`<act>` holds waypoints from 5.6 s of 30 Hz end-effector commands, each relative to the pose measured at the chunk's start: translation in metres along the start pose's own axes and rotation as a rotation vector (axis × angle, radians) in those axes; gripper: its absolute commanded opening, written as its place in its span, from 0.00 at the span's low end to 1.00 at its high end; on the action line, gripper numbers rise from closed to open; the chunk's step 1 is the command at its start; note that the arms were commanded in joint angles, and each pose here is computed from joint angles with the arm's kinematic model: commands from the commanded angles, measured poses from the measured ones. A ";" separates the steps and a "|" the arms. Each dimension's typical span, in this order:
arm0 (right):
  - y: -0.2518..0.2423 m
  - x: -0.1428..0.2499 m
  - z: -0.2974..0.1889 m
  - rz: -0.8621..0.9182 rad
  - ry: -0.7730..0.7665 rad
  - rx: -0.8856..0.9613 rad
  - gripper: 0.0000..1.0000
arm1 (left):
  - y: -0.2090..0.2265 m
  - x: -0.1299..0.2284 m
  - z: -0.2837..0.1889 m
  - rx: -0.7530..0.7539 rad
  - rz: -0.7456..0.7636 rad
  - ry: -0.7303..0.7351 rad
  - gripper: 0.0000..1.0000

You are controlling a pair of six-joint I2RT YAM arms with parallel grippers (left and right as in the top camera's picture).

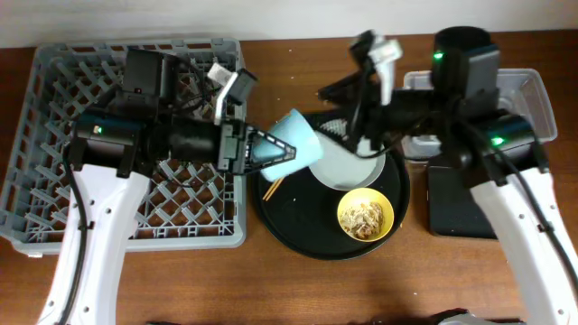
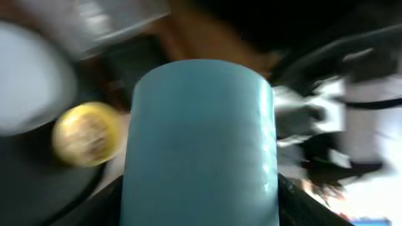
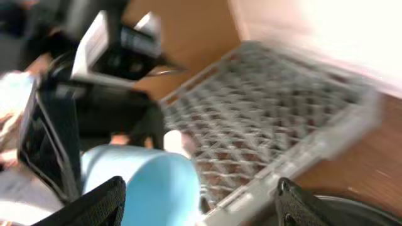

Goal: Sort waste into correct bins and load items into the dishwasher rack

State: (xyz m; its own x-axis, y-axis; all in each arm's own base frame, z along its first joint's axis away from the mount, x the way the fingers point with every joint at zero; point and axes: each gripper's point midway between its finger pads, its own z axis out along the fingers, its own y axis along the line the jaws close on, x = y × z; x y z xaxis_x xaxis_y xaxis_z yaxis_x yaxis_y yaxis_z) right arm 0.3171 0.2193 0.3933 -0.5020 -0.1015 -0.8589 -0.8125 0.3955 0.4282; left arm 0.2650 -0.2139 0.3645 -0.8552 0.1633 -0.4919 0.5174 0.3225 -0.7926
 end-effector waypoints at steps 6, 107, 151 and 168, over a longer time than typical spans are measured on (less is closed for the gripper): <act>-0.055 0.110 -0.050 0.438 0.346 0.505 0.78 | 0.180 0.078 -0.173 -1.266 -0.696 -0.115 0.52; 0.159 0.361 0.211 1.168 0.777 0.263 0.90 | 0.079 0.121 -0.218 -1.191 -0.554 -0.574 0.99; -0.078 0.207 0.076 0.435 0.583 0.717 0.49 | 0.050 0.066 -0.175 -0.874 -0.257 -0.550 0.99; -0.148 0.278 0.032 0.648 0.683 0.713 0.34 | 0.113 0.013 -0.030 -0.371 -0.179 -0.056 0.99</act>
State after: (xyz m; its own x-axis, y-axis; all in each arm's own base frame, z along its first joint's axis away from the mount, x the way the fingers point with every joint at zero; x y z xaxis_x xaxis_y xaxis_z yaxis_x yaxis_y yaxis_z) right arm 0.3085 0.1636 0.0867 -0.9915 -0.0619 -0.1141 -0.0941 0.9481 0.3038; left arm 0.3097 -0.1329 0.2893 -0.9117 -0.0283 -0.4098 0.2758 0.6971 -0.6618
